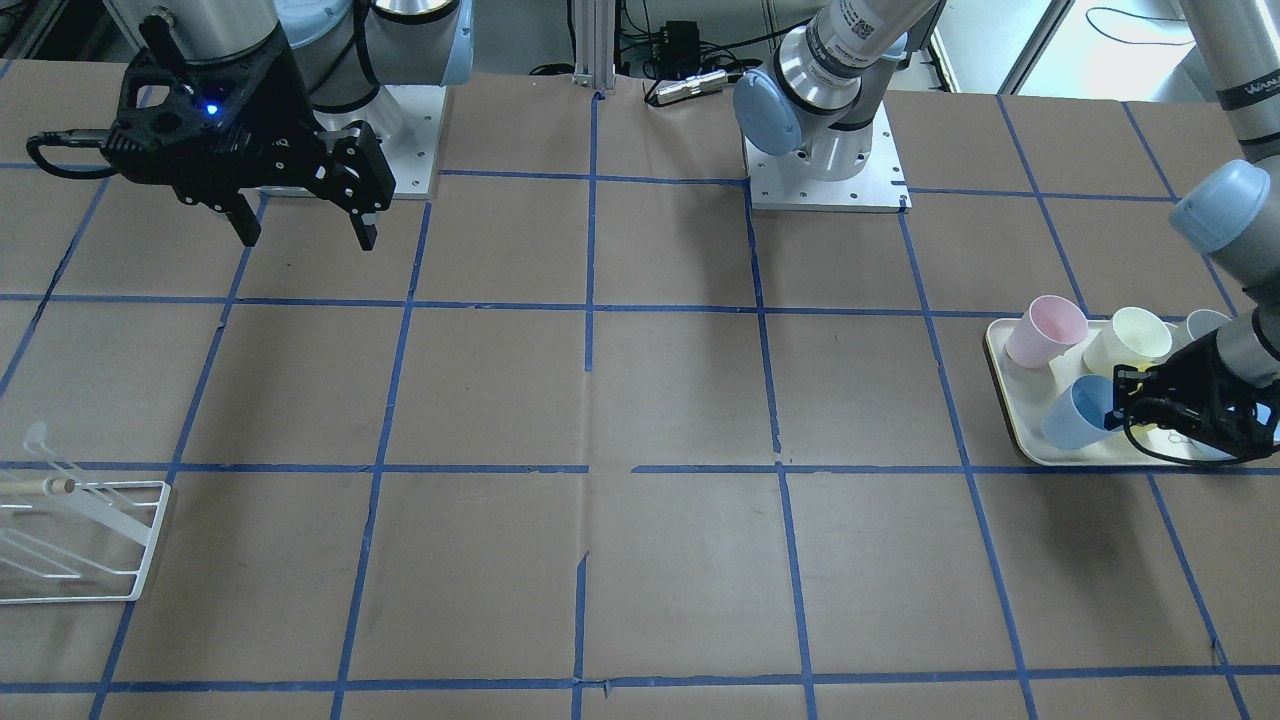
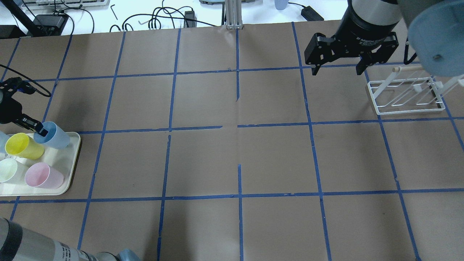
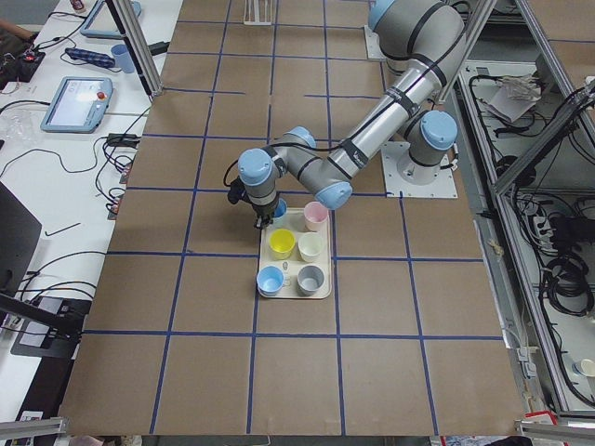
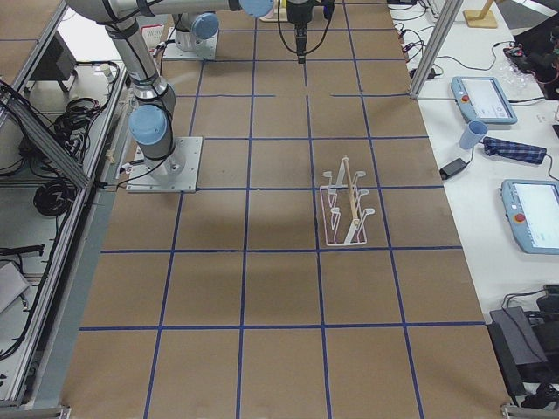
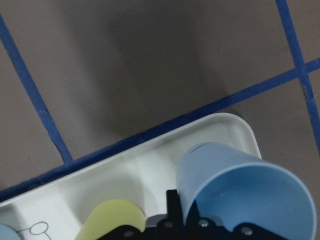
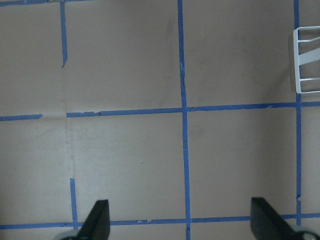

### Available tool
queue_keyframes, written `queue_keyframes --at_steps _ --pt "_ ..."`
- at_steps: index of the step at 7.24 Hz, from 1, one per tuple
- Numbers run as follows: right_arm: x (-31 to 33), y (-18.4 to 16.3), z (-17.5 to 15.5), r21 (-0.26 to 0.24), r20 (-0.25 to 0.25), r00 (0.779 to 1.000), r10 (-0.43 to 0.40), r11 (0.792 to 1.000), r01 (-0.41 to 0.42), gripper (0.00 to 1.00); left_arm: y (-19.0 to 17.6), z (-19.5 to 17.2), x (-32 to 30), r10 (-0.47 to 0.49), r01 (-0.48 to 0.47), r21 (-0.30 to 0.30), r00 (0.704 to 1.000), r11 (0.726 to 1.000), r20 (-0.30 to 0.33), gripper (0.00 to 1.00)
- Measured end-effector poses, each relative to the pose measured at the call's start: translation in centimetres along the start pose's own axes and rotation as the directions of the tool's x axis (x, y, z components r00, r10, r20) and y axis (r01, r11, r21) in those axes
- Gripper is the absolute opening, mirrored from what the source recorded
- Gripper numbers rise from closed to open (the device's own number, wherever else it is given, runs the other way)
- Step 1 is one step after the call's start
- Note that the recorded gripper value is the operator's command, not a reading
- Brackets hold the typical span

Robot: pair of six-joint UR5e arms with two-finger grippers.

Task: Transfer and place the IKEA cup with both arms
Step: 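Open the left gripper to release the cup on the tray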

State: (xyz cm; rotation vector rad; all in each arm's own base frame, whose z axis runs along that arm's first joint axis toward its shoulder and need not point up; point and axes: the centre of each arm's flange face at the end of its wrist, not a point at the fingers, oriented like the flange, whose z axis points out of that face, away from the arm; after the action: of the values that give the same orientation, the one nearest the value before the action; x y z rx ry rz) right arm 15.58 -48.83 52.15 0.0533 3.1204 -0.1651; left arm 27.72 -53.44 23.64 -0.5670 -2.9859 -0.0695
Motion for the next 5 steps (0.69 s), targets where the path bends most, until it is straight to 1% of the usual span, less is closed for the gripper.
queue_keyframes --at_steps 1,2,3,5 --pt "0.0 -1.1 -0.4 -0.022 -0.002 1.0 0.0 1.0 0.0 1.0 0.1 0.6 -0.2 -0.003 0.003 -0.002 1.0 1.0 -0.011 0.46" --pt "0.0 -1.8 -0.8 -0.048 -0.005 1.0 0.0 0.999 0.0 1.0 0.1 1.0 -0.4 -0.006 0.006 -0.005 1.0 1.0 -0.018 0.7" --pt "0.0 -1.9 -0.9 -0.061 -0.009 1.0 -0.002 0.998 0.001 1.0 0.1 1.3 -0.5 -0.008 0.008 -0.008 1.0 1.0 -0.024 0.75" --pt "0.0 -1.7 -0.5 -0.072 -0.012 1.0 -0.004 0.997 0.003 1.0 0.1 1.6 -0.6 -0.013 0.013 -0.012 0.999 1.0 -0.031 0.75"
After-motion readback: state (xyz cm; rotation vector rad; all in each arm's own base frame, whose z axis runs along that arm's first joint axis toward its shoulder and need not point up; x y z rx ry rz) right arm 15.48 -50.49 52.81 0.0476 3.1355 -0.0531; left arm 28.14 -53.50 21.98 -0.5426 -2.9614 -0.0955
